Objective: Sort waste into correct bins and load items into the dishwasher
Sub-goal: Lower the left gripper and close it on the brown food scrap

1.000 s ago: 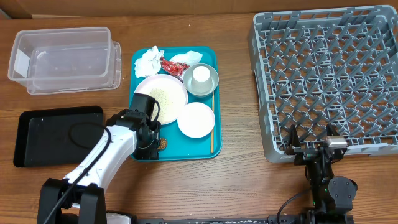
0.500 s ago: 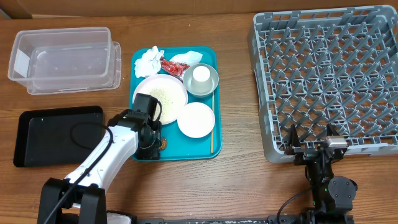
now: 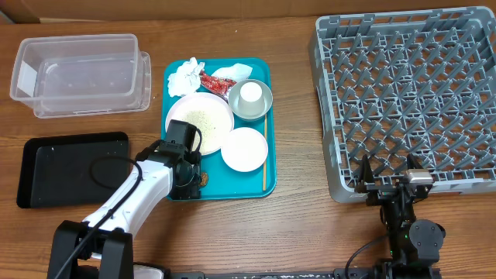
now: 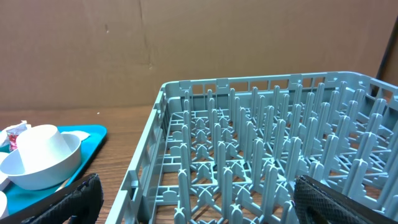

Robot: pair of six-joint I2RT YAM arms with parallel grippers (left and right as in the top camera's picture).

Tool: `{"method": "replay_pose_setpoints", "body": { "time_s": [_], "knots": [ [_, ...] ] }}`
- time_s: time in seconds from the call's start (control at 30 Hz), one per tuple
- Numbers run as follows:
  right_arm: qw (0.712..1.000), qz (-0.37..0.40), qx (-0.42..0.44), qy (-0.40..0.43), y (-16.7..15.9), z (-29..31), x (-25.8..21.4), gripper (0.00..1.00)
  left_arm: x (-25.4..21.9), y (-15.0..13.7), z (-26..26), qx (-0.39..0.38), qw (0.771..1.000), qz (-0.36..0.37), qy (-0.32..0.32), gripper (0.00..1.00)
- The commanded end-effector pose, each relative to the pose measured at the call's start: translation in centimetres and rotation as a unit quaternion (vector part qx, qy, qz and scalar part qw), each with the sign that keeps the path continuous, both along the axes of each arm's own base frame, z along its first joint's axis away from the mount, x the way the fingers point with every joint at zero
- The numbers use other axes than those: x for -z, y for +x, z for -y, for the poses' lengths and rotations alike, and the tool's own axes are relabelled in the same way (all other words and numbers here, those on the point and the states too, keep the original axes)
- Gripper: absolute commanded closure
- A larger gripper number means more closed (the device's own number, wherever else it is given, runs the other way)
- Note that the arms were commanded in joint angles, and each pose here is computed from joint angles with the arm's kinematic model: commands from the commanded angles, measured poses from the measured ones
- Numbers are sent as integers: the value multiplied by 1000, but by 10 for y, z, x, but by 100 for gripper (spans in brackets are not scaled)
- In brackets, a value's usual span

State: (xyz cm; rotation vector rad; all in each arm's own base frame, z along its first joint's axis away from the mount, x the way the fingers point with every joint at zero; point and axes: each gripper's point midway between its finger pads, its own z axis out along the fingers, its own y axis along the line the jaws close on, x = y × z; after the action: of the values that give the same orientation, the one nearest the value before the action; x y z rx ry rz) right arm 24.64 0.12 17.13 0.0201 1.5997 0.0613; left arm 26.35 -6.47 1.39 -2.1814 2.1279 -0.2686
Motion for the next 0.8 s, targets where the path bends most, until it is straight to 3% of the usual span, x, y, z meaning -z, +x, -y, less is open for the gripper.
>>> {"method": "replay_pose_setpoints", "body": {
  "time_s": [0.0,0.2,0.5,0.77],
  "knots": [
    [1000,4,1,-2,0,0,1,0,5,-5,1,-3,1000,-10,3,30],
    [1000,4,1,-2,0,0,1,0,8,-6,3,1,1000,-15,3,31],
    [1000,4,1,-2,0,0,1,0,46,-23,8,-12,996,-90,-6,31],
    [1000,4,1,-2,0,0,1,0,48,-27,6,-9,995,-99,-4,34]
  ]
}}
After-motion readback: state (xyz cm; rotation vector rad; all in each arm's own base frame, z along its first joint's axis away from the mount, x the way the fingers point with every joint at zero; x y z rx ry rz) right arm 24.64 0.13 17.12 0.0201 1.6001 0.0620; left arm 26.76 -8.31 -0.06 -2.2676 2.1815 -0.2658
